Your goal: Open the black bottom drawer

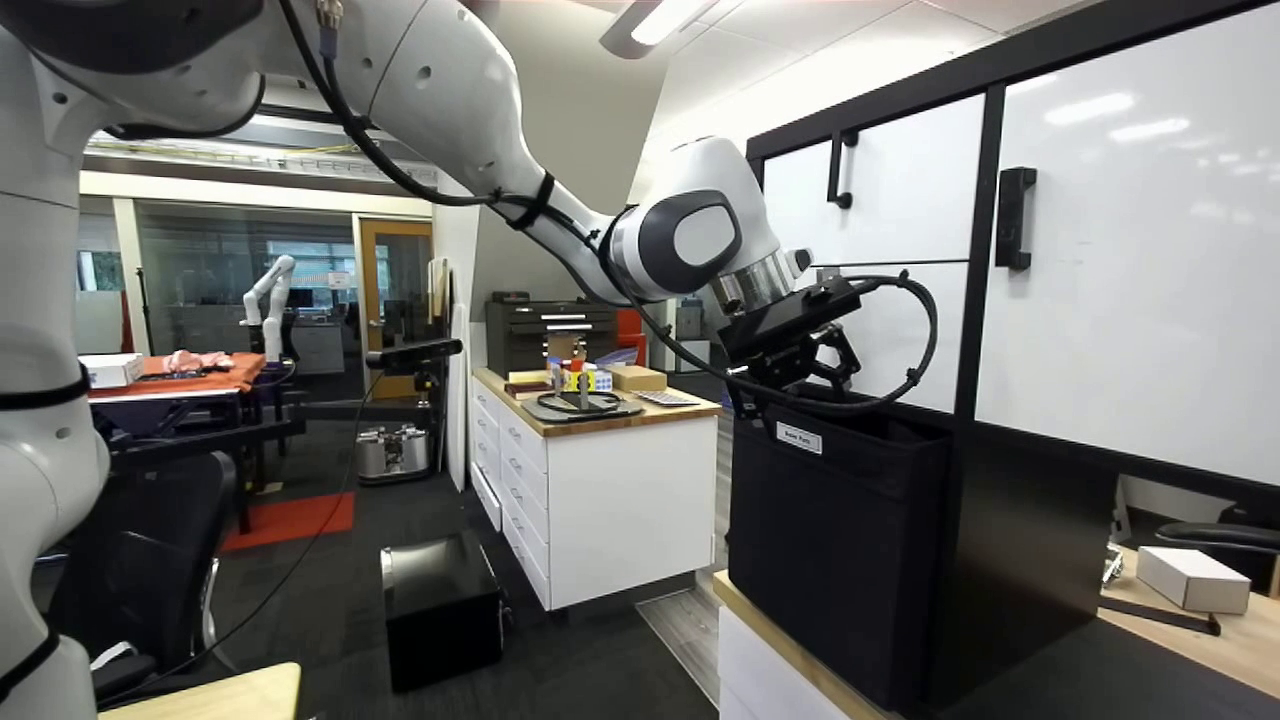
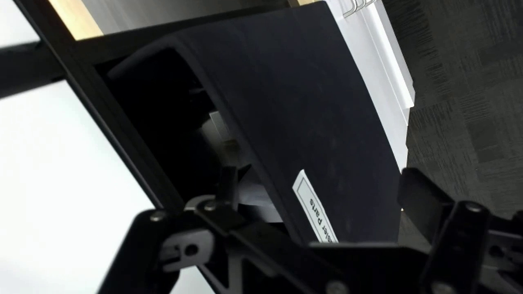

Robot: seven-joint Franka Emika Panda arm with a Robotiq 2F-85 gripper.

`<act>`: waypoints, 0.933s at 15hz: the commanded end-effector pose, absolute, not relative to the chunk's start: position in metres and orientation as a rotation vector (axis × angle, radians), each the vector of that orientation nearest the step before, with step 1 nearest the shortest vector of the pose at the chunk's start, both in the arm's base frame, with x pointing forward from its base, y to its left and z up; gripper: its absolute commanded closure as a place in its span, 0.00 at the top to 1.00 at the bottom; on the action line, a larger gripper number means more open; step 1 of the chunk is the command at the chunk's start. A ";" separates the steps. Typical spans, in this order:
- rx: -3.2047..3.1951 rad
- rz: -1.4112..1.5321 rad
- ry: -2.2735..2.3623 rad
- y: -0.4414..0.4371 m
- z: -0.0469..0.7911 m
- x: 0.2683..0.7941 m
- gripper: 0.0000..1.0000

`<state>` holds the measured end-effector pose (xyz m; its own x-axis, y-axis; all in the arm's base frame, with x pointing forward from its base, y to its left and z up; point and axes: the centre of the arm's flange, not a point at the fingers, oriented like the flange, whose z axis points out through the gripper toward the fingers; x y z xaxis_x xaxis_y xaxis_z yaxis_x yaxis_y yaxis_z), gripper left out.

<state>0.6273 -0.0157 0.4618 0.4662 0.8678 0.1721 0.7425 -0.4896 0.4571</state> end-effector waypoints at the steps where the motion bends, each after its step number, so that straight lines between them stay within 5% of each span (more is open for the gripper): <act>1: 2.303 0.620 1.445 -0.021 0.459 0.639 1.00; 12: 2.232 0.625 1.587 -0.013 0.415 0.653 1.00; 13: 2.234 0.626 1.590 -0.013 0.413 0.653 0.75; 14: 2.230 0.629 1.590 -0.013 0.413 0.652 0.74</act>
<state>0.6475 -0.0057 0.4110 0.3072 0.9403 0.1464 0.8057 -0.3388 0.4859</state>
